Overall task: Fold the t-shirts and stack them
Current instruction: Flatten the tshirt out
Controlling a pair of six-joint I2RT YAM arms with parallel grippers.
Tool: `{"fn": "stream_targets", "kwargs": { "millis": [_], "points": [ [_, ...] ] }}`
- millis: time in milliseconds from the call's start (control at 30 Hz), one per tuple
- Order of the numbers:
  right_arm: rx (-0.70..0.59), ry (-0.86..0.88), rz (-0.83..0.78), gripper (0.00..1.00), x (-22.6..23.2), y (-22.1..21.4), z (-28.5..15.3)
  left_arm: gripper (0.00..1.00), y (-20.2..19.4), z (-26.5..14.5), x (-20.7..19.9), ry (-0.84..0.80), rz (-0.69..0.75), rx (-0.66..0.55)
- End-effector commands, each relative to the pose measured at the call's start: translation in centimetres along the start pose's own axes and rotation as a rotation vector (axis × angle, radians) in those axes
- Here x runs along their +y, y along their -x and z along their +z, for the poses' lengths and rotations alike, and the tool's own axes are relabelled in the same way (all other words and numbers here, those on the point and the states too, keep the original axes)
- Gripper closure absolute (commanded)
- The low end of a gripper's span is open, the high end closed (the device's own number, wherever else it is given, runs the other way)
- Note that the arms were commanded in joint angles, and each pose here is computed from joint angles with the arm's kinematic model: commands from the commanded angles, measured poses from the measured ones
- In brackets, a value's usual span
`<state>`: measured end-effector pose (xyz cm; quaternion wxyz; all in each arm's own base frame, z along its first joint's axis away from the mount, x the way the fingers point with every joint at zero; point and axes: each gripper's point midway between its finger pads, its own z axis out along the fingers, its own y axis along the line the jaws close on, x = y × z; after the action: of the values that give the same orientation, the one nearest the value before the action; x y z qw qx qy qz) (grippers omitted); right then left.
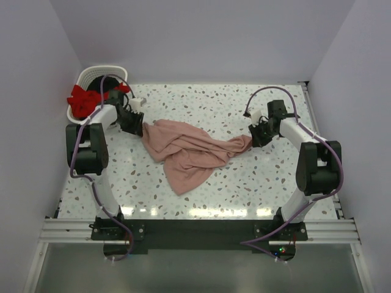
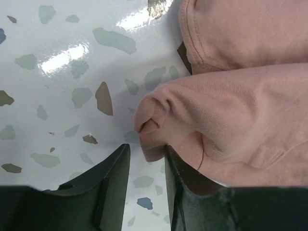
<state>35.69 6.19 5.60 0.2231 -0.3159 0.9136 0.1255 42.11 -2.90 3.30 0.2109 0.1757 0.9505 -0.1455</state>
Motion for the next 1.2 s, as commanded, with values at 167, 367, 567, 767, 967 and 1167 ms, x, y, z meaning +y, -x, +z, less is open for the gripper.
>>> {"fn": "stream_targets", "kwargs": {
  "millis": [167,367,567,767,967,1167],
  "points": [
    [-0.04,-0.034,-0.023,1.0,-0.6,1.7,-1.6,0.87,3.1,-1.3,0.2,-0.039,-0.013,-0.107],
    [-0.034,-0.03,-0.021,1.0,-0.7,1.7,-1.5,0.65,2.3,-0.8,0.1,-0.058,-0.047,-0.081],
    [-0.029,-0.03,-0.019,1.0,-0.7,1.6,-1.4,0.59,1.1,-0.2,0.6,-0.078,-0.099,-0.063],
    [-0.026,-0.03,-0.018,1.0,-0.9,1.7,-1.4,0.62,0.8,0.2,0.1,-0.131,-0.128,-0.053],
    [-0.029,-0.032,-0.021,1.0,-0.9,1.9,-1.5,0.86,1.8,-1.0,0.2,-0.151,-0.149,-0.099],
    [-0.032,-0.031,-0.019,1.0,-1.0,1.9,-1.4,1.0,2.3,-2.3,-0.6,-0.213,-0.169,-0.13]
  ]
}}
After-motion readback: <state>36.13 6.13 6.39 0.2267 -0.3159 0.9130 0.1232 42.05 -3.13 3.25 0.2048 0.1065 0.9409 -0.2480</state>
